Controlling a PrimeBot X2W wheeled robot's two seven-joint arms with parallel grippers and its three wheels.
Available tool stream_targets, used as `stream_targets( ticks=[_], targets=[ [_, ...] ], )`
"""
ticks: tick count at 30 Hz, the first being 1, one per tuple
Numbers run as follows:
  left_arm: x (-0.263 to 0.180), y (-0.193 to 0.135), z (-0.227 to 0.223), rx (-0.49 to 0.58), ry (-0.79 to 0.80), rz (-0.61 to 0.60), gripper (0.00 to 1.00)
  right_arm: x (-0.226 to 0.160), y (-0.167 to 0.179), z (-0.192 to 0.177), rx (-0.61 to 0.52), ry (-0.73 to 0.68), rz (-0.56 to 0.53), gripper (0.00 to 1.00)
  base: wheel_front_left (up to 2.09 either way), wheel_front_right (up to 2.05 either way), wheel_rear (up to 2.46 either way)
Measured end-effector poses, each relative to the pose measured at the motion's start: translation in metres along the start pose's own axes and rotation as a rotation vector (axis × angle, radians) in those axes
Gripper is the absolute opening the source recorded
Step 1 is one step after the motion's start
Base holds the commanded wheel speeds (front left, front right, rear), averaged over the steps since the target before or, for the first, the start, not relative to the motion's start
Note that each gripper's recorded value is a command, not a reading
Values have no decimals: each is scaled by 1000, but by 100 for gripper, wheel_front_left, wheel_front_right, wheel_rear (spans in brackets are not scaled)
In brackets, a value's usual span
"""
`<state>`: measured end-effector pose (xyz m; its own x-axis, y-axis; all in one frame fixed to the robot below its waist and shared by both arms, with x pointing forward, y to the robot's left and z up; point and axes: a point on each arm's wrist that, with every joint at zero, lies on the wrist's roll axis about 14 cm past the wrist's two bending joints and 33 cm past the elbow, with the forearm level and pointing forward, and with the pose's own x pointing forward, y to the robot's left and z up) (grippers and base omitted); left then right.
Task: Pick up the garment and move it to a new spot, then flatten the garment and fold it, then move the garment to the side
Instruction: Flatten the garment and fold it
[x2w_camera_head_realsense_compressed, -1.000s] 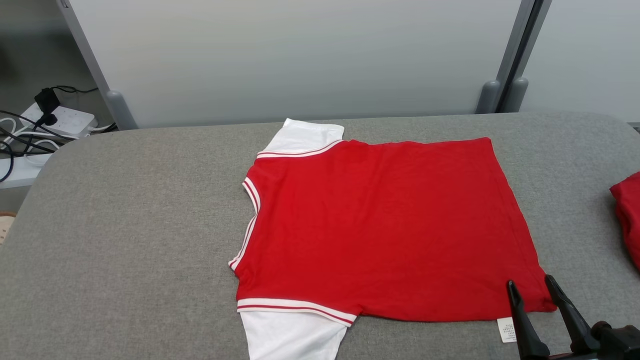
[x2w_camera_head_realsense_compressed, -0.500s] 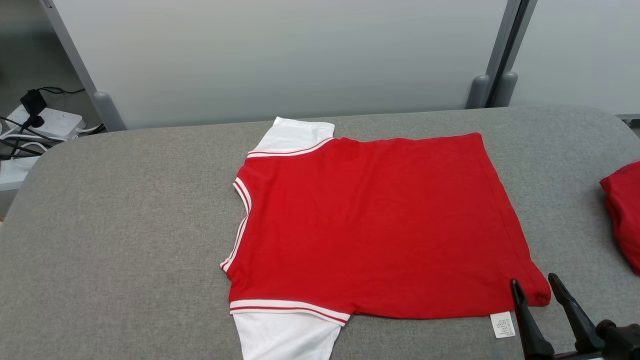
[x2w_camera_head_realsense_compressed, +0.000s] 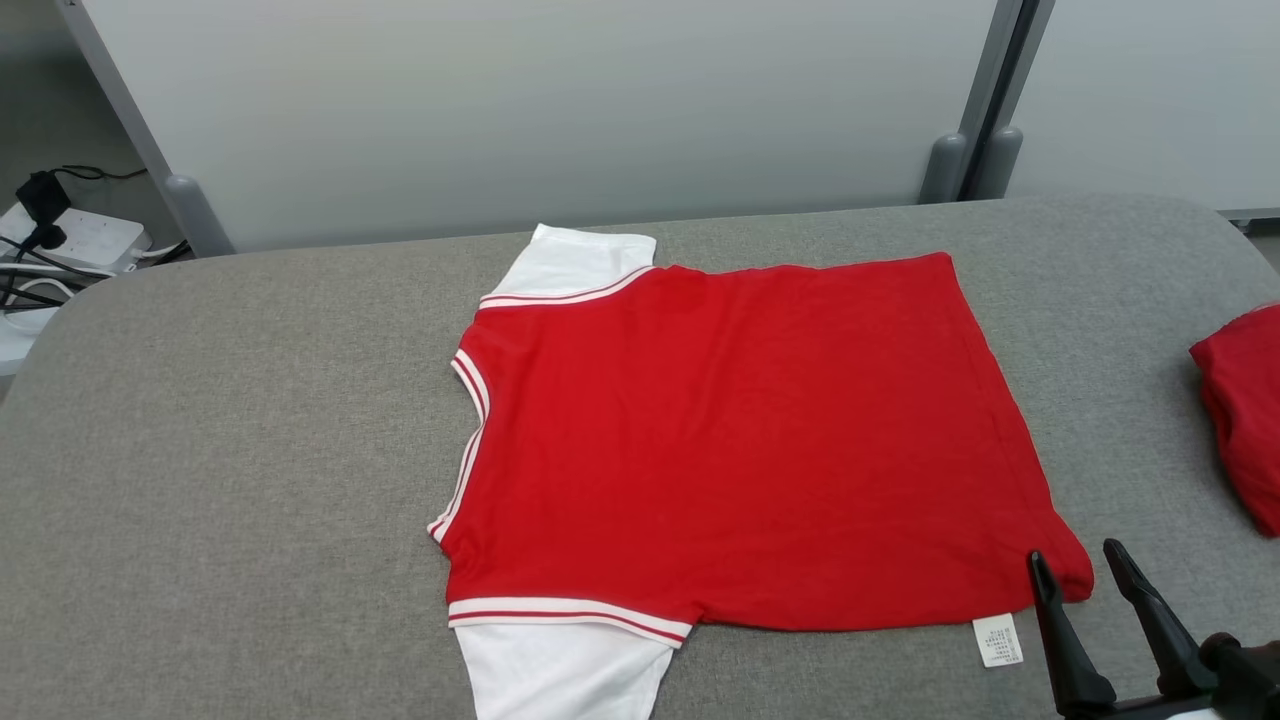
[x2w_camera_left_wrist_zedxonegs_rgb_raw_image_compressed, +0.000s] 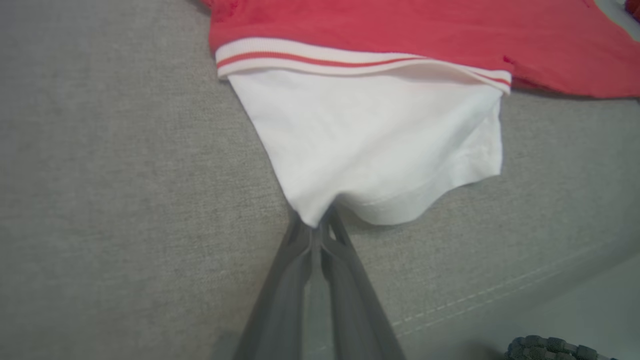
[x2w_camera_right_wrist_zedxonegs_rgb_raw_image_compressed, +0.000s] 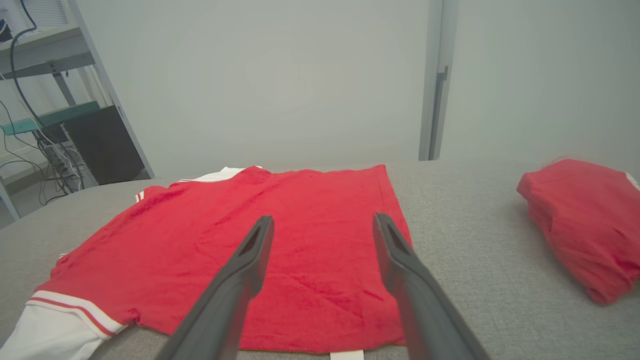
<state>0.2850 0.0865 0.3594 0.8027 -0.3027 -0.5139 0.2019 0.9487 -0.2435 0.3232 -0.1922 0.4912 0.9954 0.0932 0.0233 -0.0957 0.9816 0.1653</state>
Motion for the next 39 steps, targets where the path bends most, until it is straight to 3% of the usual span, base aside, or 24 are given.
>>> stream_targets(
  ticks=[1,7,18,31,34,35,36,38,39],
  targets=[
    [1,-1,0,2,3,-6,0,0,0,0,3,-1,-1,100,0,0,0],
    [2,-11,-5,3,42,-53,0,-2,-19,-8,-2,27,-56,100,0,0,0],
    [-13,-14,16,26,89,-107,0,-1,-54,-66,80,214,-166,100,0,0,0],
    [-27,-18,34,35,106,-123,0,21,-59,-103,149,412,-153,99,0,0,0],
    [-28,-18,37,30,100,-121,0,24,-58,-112,146,444,-141,67,0,0,0],
    [-28,-18,38,28,100,-118,0,24,-58,-115,143,456,-138,47,0,0,0],
    [-28,-17,38,27,101,-116,0,23,-58,-118,139,466,-135,38,0,0,0],
    [-29,-16,40,27,97,-113,0,23,-54,-121,141,474,-127,7,0,0,0],
    [-29,-16,41,28,96,-113,0,23,-53,-123,143,476,-126,0,0,0,0]
  ],
)
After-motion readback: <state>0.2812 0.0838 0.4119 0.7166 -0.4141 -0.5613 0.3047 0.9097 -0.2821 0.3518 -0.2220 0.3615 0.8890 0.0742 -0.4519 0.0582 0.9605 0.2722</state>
